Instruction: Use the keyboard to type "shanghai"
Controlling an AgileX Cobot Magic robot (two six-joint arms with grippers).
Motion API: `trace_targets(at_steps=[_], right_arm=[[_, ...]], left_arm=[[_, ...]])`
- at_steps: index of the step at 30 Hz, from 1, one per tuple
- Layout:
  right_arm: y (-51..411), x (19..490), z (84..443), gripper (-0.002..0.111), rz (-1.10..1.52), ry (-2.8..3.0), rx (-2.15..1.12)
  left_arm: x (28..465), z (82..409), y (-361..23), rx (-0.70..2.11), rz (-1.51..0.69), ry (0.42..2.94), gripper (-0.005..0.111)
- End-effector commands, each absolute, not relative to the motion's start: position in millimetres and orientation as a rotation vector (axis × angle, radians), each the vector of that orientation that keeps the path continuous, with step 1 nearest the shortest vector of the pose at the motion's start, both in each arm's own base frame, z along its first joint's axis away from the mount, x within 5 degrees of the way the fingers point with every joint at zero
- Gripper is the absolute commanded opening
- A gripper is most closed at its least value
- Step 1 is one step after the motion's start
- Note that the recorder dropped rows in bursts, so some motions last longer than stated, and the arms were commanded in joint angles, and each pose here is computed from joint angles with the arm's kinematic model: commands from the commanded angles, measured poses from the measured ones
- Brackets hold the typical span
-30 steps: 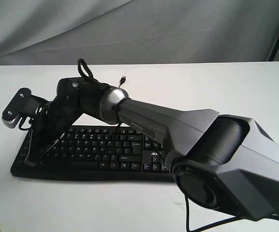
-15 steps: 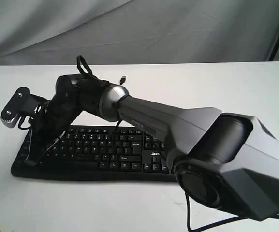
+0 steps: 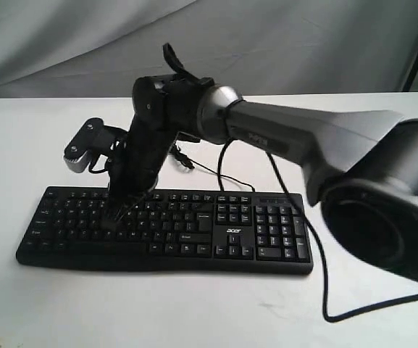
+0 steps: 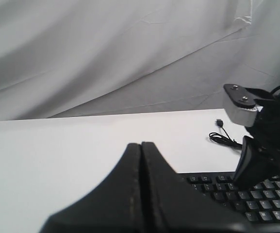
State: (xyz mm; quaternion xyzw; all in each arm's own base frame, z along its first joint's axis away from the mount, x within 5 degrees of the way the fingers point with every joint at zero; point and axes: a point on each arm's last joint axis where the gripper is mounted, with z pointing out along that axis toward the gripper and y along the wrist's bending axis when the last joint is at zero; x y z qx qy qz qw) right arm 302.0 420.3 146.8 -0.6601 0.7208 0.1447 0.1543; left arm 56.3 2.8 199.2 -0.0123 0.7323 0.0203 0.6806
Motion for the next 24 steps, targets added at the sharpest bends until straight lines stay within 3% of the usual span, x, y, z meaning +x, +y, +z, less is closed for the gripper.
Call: trace_targets(at_steps=[1, 6, 24], right_arm=[[393, 294, 161, 0.000, 0.384, 2.037, -1.790], [380, 296, 146, 0.000, 0.484, 2.052, -1.730], [382, 307, 126, 0.000, 0.470, 2.033, -1.689]], left_arm=[[56, 199, 2, -0.024, 0.039, 1.637, 0.000], [56, 199, 2, -0.024, 0.039, 1.637, 0.000], [56, 199, 2, -0.024, 0.039, 1.637, 0.000]])
